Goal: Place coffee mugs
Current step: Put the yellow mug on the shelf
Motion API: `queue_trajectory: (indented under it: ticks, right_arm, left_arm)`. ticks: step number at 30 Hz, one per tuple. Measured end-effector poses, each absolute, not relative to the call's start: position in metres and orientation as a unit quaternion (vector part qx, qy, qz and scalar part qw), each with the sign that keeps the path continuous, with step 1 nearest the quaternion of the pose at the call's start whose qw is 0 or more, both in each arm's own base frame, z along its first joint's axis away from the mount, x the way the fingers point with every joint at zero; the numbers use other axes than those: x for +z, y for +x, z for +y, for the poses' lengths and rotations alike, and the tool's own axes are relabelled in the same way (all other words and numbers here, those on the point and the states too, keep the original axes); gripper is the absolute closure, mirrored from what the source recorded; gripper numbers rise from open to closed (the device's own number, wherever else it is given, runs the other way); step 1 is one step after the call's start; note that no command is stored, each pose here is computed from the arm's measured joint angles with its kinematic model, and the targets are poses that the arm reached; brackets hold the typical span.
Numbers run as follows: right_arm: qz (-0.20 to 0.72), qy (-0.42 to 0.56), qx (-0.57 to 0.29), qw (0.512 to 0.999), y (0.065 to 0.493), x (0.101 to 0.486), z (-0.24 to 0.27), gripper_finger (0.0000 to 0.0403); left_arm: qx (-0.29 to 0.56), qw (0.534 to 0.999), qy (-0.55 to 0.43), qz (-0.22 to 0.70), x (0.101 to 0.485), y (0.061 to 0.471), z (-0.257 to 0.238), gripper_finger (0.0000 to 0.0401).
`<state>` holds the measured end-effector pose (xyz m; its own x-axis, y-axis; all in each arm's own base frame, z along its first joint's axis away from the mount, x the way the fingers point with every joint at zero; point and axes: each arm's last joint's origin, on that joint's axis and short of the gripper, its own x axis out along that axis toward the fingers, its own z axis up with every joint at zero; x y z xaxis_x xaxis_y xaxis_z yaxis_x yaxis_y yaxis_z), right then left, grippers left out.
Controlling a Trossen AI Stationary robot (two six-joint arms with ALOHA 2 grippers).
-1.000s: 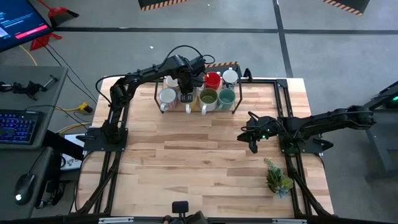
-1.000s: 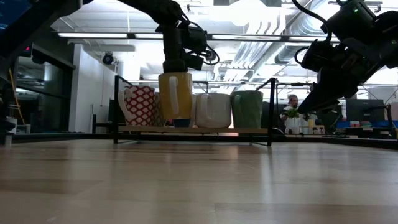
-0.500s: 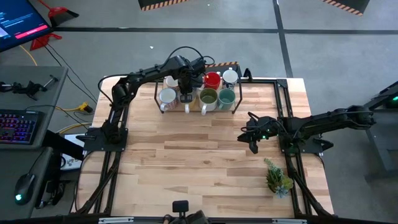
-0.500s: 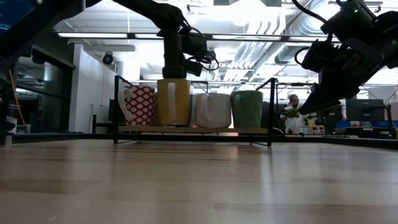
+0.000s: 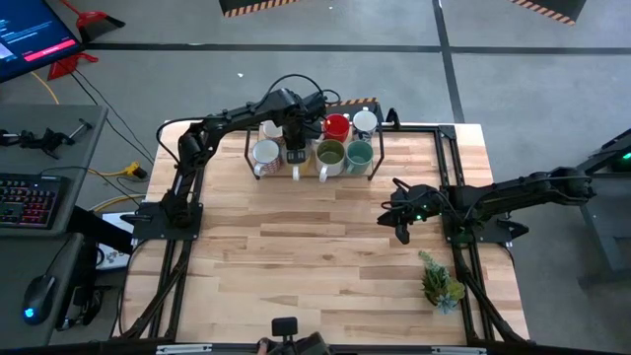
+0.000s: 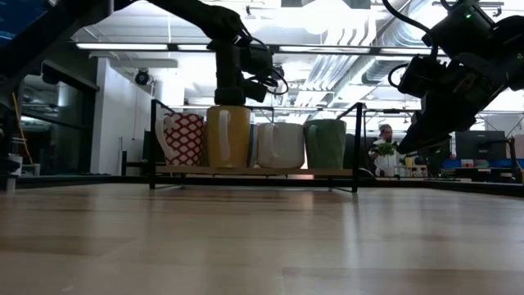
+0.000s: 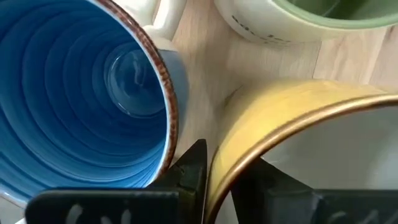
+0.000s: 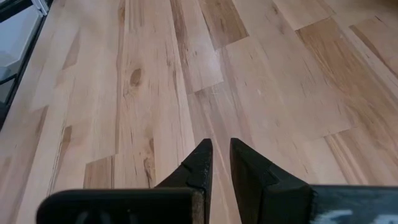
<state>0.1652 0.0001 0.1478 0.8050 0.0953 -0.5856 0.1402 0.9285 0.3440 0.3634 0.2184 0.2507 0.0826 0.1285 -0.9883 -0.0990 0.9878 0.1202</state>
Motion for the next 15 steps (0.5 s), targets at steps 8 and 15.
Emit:
queue_trajectory:
  ticks: [8, 15]
  right_arm:
    - [0.315, 0.189, -0.011, 0.930, 0.1648, 0.1472, 0.0002, 0.0368]
    - [0.316, 0.189, -0.011, 0.930, 0.1648, 0.1472, 0.0002, 0.0368]
  left_arm:
    - [0.079, 0.738, 0.012, 0.671, 0.2513, 0.3634, 0.2192, 0.0339]
    - [0.085, 0.740, 0.019, 0.667, 0.2569, 0.3617, 0.2186, 0.0320]
